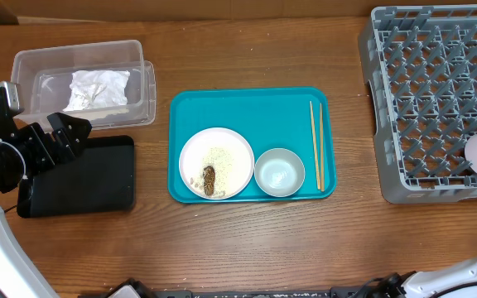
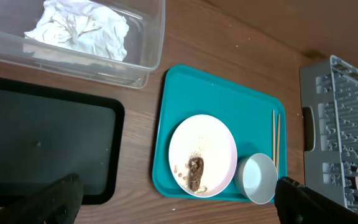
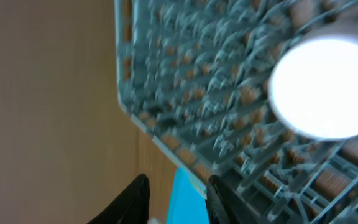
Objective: Sort waste into correct bins and load items into the dishwasher
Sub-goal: 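Return the right gripper to the small white bowl on the tray, then grasp the small white bowl rim with the right gripper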
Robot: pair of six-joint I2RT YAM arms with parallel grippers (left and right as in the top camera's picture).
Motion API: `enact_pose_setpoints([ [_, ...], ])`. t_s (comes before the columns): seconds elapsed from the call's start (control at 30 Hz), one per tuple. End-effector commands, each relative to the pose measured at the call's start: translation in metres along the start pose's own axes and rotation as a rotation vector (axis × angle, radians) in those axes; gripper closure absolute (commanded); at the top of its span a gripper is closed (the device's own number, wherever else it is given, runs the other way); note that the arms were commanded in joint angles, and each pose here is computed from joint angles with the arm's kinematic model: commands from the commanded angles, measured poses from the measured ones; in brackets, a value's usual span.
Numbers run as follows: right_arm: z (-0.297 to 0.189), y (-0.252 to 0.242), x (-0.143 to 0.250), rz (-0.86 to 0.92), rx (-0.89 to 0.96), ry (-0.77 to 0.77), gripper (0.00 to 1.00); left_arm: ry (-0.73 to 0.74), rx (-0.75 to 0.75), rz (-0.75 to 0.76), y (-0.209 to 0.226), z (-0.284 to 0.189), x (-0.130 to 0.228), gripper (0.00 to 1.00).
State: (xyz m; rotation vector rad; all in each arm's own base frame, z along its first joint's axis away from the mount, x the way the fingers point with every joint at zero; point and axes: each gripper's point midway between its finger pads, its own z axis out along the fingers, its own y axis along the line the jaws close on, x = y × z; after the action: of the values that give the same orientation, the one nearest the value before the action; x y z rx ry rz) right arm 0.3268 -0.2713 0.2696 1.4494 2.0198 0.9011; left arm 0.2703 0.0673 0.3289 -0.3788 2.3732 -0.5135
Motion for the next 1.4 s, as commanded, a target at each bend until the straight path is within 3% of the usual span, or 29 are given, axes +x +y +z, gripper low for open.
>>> enact_pose_setpoints([
  [0.0,-0.002,0.051,0.048,-0.224,-0.098,0.07,0.68,-0.007,-0.003,0.017,0.0,-0.002,-0.002,0.0],
  [0.27,0.021,0.097,0.167,-0.591,-0.101,0.314,0.69,-0.007,-0.003,0.017,0.0,-0.002,-0.002,0.0],
  [0.57,0.076,0.09,0.289,-0.903,0.217,0.523,0.69,-0.007,-0.003,0.017,0.0,-0.002,-0.002,0.0],
  [0.7,0.097,0.077,0.337,-0.974,0.411,0.485,0.69,-0.007,-0.003,0.017,0.0,-0.002,-0.002,0.0],
  [0.87,0.121,0.061,0.394,-1.066,0.514,0.428,0.64,-0.007,-0.003,0.017,0.0,-0.002,-0.002,0.0],
  [0.97,0.145,0.041,0.43,-1.091,0.528,0.413,0.55,-0.007,-0.003,0.017,0.0,-0.002,-0.002,0.0],
  [1.17,0.184,-0.007,0.471,-0.942,0.573,0.387,0.57,-0.007,-0.003,0.017,0.0,-0.002,-0.002,0.0],
  [1.37,0.211,-0.03,0.479,-0.786,0.56,0.334,0.57,-0.007,-0.003,0.017,0.0,-0.002,-0.002,0.0],
])
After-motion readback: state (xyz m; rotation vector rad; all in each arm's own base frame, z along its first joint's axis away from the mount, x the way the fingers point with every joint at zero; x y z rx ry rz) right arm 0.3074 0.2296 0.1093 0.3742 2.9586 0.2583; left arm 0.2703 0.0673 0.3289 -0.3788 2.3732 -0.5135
